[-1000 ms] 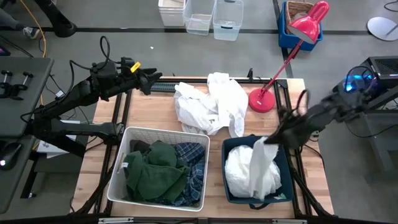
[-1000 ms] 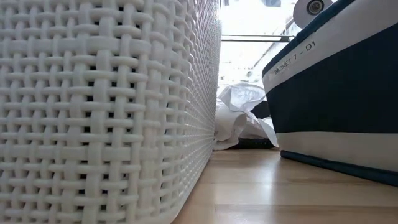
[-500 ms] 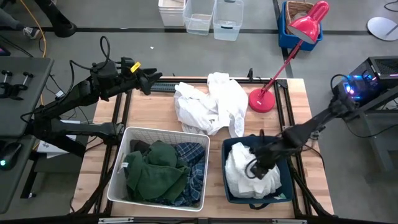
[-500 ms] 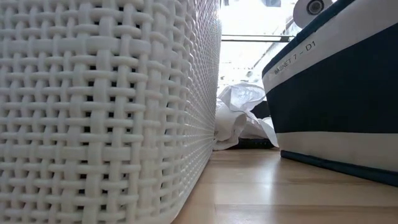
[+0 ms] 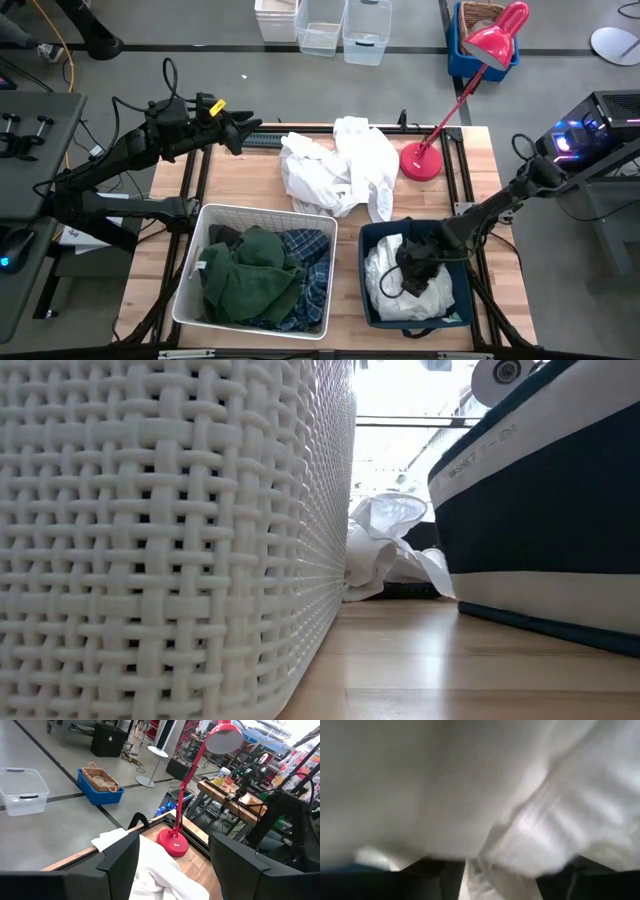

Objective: Sort clothes
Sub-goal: Put the white pants into the blue bin, then put the white polo into the blue bin

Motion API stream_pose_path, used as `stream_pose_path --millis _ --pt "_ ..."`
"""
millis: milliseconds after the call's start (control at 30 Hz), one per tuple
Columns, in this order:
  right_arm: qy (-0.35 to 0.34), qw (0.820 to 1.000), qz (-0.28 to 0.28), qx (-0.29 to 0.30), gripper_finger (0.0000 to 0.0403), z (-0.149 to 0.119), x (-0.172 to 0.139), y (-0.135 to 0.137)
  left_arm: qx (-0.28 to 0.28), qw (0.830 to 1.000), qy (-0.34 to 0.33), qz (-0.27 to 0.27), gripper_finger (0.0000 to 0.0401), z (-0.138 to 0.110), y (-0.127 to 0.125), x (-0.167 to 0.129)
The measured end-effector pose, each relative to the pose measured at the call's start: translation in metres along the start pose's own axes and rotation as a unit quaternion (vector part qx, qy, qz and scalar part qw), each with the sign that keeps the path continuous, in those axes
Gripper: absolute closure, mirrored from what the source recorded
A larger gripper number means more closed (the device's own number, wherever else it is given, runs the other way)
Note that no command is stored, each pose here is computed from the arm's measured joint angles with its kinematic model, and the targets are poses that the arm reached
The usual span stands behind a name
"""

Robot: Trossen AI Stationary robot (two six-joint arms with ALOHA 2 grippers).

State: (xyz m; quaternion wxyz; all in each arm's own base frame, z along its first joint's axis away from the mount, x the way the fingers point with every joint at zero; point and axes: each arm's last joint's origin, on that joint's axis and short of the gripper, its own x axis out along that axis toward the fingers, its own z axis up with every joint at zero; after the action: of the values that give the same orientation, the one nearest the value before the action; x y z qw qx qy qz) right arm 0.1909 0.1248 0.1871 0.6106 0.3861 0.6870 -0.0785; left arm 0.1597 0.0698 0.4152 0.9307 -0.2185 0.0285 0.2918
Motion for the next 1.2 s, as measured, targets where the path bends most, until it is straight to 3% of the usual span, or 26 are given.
stream_pose_path --millis 167,433,567,700,867,1033,1200 --pt "-0.006 0.999 -0.018 -0.036 0.0182 -0.019 -0.045 0.019 0.0 1.0 0.0 0.0 0.0174 0.0 0.0 0.0" --pt "-0.077 0.992 -0.011 -0.1 0.0178 -0.032 -0.11 0.043 -0.001 1.0 0.0 0.0 0.0174 0.0 0.0 0.0" --pt "-0.189 0.979 -0.032 -0.065 0.0178 -0.022 -0.139 0.044 -0.001 1.0 0.0 0.0 0.0174 0.0 0.0 0.0" --pt "-0.339 0.938 -0.068 0.02 0.0178 0.025 -0.16 0.029 -0.009 1.0 0.0 0.0 0.0174 0.0 0.0 0.0" --pt "-0.404 0.91 -0.052 0.079 0.0178 0.118 -0.168 -0.007 -0.015 1.0 0.0 0.0 0.0174 0.0 0.0 0.0" --pt "-0.401 0.903 -0.051 0.144 0.0178 0.203 -0.157 -0.054 -0.026 1.0 0.0 0.0 0.0174 0.0 0.0 0.0" --pt "-0.357 0.903 -0.088 0.222 0.0178 0.249 -0.125 -0.095 -0.026 1.0 0.0 0.0 0.0174 0.0 0.0 0.0"
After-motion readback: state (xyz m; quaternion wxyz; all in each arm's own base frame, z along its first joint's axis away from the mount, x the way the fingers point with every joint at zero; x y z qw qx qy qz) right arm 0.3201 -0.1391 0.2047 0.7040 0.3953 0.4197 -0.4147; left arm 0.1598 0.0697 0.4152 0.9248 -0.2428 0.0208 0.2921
